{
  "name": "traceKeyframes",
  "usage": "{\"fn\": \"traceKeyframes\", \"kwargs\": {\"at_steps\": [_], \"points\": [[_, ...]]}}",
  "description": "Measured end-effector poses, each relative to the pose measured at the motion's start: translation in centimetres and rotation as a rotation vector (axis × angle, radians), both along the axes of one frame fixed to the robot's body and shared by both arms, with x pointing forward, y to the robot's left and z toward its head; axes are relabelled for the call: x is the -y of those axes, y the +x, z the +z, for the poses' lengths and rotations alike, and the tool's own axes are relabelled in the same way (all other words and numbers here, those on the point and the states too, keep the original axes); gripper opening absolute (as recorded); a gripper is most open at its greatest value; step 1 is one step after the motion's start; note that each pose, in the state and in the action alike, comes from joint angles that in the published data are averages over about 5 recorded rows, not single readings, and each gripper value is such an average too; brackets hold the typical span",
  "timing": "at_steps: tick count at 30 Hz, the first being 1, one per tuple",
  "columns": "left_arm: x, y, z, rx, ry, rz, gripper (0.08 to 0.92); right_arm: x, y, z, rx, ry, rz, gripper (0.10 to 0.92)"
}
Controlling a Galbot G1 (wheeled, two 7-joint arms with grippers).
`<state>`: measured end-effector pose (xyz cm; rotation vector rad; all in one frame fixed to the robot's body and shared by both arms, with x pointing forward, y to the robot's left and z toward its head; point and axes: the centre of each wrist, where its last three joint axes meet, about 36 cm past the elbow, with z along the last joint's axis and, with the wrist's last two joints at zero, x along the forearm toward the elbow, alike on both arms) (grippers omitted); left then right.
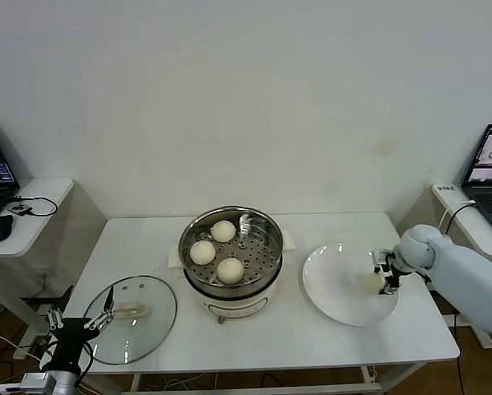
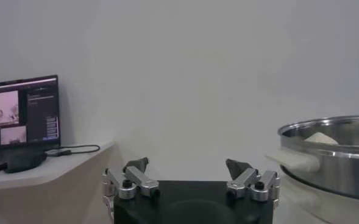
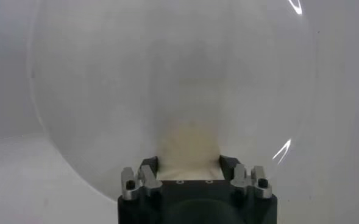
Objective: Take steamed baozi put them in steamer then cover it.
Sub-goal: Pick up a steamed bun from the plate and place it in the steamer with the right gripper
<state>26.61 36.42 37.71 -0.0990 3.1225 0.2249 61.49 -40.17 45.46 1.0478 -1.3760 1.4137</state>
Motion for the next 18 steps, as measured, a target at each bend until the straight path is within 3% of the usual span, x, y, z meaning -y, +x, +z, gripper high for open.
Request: {"fn": "traceKeyframes", "kwargs": {"at_steps": [7, 18], "points": [[0.0, 0.1, 0.1, 0.004, 0.002, -0.002, 0.823, -0.7, 0.3, 3.4, 0.024, 0.013, 0.016, 0.628], [0.0, 0.7, 0.2, 0.013, 0.003, -0.011, 0.823, -5.6, 2.4, 13.2, 0.135, 0.113, 0.081, 0.636]]}}
